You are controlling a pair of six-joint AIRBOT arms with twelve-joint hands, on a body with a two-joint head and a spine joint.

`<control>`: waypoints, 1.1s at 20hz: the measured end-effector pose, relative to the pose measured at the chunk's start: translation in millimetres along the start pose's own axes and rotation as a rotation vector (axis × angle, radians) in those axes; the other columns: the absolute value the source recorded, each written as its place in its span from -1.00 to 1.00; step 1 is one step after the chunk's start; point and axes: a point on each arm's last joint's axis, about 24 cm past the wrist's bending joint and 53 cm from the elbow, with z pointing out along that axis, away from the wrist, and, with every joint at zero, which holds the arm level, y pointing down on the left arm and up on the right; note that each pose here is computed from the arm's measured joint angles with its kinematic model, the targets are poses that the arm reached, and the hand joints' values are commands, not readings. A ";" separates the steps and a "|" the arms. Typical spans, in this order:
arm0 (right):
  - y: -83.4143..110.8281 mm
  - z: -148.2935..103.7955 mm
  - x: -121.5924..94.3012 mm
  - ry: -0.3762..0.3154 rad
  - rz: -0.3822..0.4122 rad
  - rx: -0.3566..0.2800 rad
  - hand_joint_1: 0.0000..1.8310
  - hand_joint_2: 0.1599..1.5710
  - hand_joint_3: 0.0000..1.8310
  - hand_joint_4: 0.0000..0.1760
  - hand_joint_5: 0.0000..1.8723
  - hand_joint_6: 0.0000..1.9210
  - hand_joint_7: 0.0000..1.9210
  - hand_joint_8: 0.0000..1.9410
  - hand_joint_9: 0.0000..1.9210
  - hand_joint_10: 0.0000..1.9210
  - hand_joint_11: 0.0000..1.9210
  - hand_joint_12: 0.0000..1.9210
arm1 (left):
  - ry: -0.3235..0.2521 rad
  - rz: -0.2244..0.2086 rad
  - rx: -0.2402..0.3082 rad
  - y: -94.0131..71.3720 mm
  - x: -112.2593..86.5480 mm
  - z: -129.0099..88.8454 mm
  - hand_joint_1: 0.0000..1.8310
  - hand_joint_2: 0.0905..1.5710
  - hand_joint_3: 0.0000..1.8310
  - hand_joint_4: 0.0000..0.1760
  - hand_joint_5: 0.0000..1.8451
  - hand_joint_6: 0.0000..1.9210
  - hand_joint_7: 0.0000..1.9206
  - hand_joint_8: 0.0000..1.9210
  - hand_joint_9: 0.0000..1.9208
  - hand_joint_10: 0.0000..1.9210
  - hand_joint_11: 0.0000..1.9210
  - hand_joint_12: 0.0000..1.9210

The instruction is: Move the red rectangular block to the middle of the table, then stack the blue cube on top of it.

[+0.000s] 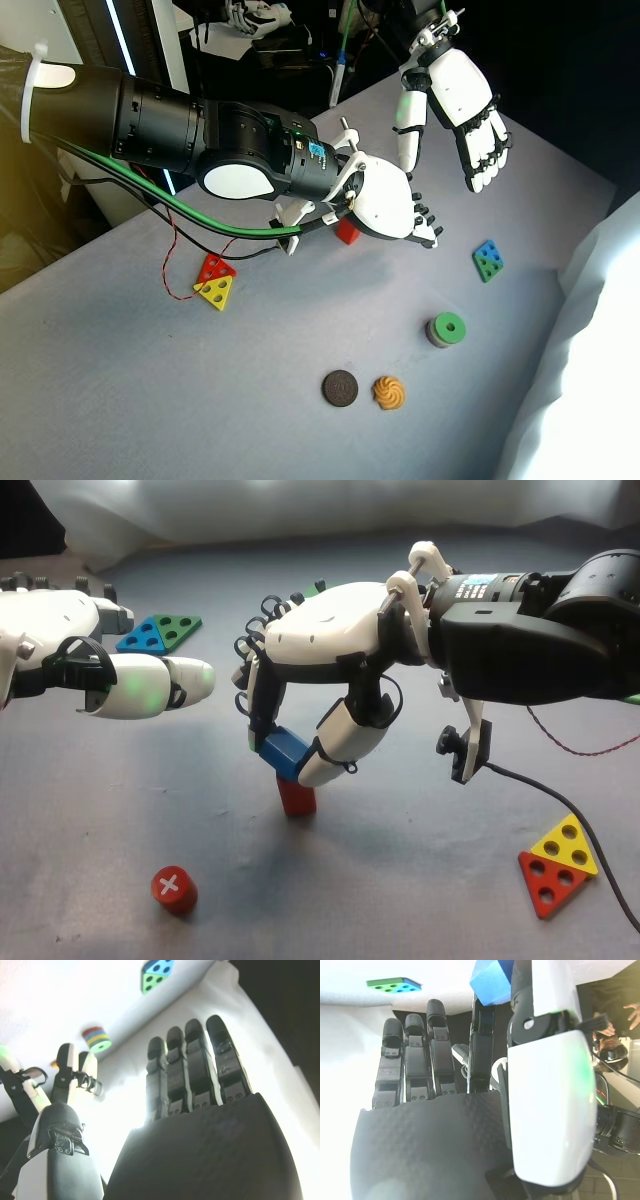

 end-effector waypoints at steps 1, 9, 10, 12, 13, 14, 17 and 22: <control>0.0 0.0 0.0 0.000 0.000 0.000 0.17 0.25 -1.00 0.90 0.20 -0.23 -0.65 -1.00 -0.87 -1.00 -1.00 -0.81 | 0.000 0.000 0.001 -0.2 0.1 0.0 -0.92 0.32 -1.00 -1.00 -0.67 -1.00 -0.70 -1.00 -0.76 -1.00 -1.00 -0.52; -6.1 -0.1 7.7 0.016 -0.030 0.012 -0.05 0.00 -1.00 0.55 -0.14 -1.00 -0.76 -1.00 -0.96 -1.00 -0.99 -0.99 | 0.001 -0.004 -0.002 0.1 0.1 0.0 -0.94 0.32 -1.00 -1.00 -0.67 -1.00 -0.70 -1.00 -0.76 -1.00 -1.00 -0.53; -6.4 -0.1 8.3 0.019 -0.032 0.013 -0.05 0.00 -1.00 0.55 -0.14 -1.00 -0.76 -1.00 -0.96 -1.00 -0.99 -0.99 | 0.002 -0.004 -0.002 0.1 0.2 0.0 -0.94 0.32 -1.00 -1.00 -0.67 -1.00 -0.70 -1.00 -0.76 -1.00 -1.00 -0.53; -6.2 -0.1 8.0 0.018 -0.032 0.013 -0.08 -0.05 -1.00 0.74 -0.23 -1.00 -0.91 -1.00 -1.00 -1.00 -1.00 -1.00 | 0.002 -0.004 -0.002 0.1 0.2 0.0 -0.93 0.33 -1.00 -1.00 -0.67 -1.00 -0.70 -1.00 -0.76 -1.00 -1.00 -0.53; -6.2 -0.1 7.9 0.017 -0.033 0.013 -0.06 -0.07 -1.00 0.73 -0.27 -1.00 -0.93 -1.00 -1.00 -1.00 -1.00 -1.00 | 0.002 -0.004 -0.002 0.2 0.2 0.0 -0.92 0.32 -1.00 -1.00 -0.66 -1.00 -0.70 -1.00 -0.76 -1.00 -1.00 -0.53; -6.2 -0.1 7.9 0.017 -0.033 0.013 -0.09 -0.10 -1.00 0.86 -0.33 -1.00 -0.97 -1.00 -1.00 -1.00 -1.00 -1.00 | 0.002 -0.004 -0.002 0.2 0.2 0.0 -0.92 0.32 -1.00 -1.00 -0.66 -0.99 -0.69 -1.00 -0.76 -1.00 -1.00 -0.52; -7.1 -0.7 7.2 0.016 -0.035 0.014 -0.28 -0.12 -1.00 0.84 -0.75 -1.00 -1.00 -1.00 -1.00 -1.00 -0.99 -0.81 | 0.002 -0.004 -0.002 0.2 0.3 0.0 -0.90 0.32 -1.00 -1.00 -0.66 -1.00 -0.69 -1.00 -0.75 -1.00 -1.00 -0.51; -14.6 -18.9 -15.0 -0.051 -0.051 0.014 -0.19 -0.29 -1.00 0.22 -1.00 -1.00 -1.00 -1.00 -1.00 -1.00 -1.00 -1.00 | 0.003 -0.005 -0.004 0.7 0.6 0.0 -0.91 0.31 -1.00 -1.00 -0.66 -1.00 -0.70 -1.00 -0.76 -1.00 -1.00 -0.53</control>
